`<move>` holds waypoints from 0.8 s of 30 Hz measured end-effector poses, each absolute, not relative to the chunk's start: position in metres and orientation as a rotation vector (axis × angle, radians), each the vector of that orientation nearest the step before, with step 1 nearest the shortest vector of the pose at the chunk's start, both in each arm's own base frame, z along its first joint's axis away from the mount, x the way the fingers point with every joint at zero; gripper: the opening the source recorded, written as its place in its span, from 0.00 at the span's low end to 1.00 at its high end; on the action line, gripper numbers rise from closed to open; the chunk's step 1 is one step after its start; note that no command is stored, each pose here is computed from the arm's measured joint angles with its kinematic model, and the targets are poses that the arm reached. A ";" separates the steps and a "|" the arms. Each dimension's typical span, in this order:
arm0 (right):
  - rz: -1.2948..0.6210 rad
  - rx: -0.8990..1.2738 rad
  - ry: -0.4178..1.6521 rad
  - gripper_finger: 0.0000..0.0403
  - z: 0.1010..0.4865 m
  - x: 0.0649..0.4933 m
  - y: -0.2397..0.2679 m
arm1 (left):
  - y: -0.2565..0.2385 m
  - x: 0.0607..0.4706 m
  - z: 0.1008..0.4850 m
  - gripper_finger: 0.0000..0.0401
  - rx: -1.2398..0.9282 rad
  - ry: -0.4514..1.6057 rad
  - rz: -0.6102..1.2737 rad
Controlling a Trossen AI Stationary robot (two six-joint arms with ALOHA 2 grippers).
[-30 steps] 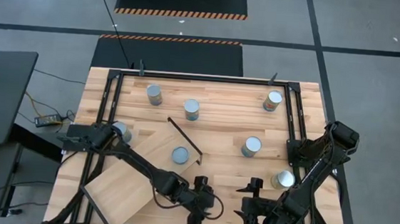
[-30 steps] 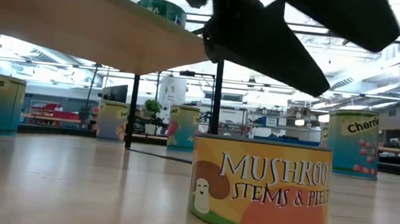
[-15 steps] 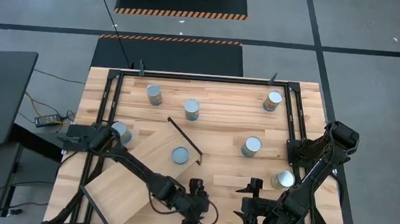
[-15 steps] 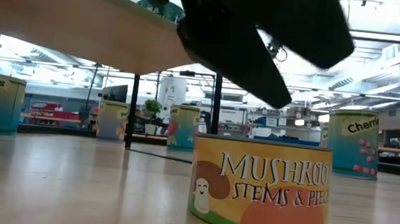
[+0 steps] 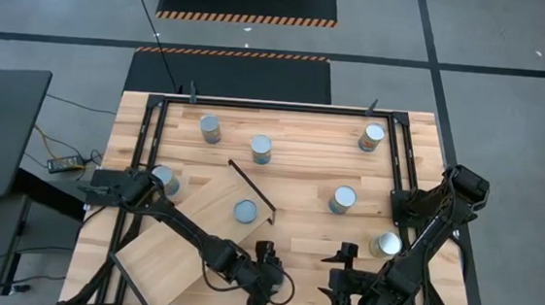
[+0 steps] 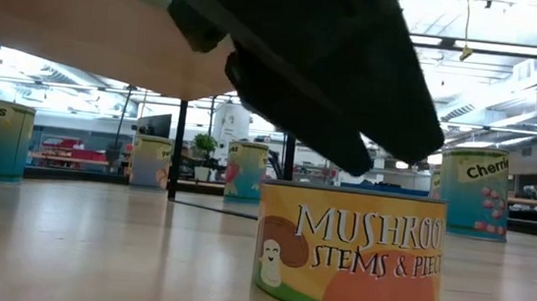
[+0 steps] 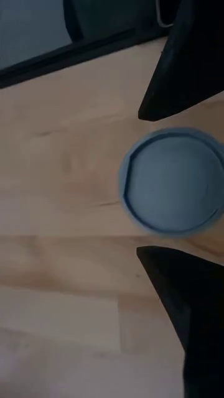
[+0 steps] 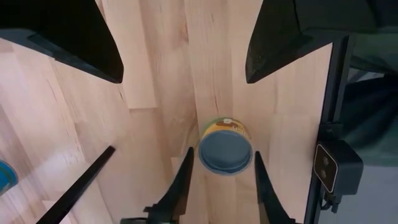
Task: Pick and place cans onto a shelf
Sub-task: Put the canned mushroom on the shelf
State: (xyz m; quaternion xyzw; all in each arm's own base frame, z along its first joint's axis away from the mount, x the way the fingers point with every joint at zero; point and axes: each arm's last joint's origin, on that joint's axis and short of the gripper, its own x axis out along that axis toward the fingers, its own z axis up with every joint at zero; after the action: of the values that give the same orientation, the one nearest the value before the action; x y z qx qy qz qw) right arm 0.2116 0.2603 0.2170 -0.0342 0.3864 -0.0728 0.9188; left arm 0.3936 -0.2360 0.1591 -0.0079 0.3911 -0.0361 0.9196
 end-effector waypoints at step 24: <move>-0.145 -0.064 0.787 0.86 0.217 0.212 0.261 | -0.231 0.388 0.128 0.74 0.024 0.787 -0.052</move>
State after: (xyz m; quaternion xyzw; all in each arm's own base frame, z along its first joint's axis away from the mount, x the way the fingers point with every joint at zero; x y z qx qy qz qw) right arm 0.2122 0.2611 0.2174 -0.0313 0.3832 -0.0707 0.9204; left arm 0.3883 -0.2313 0.1279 0.0118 0.3833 -0.0254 0.9232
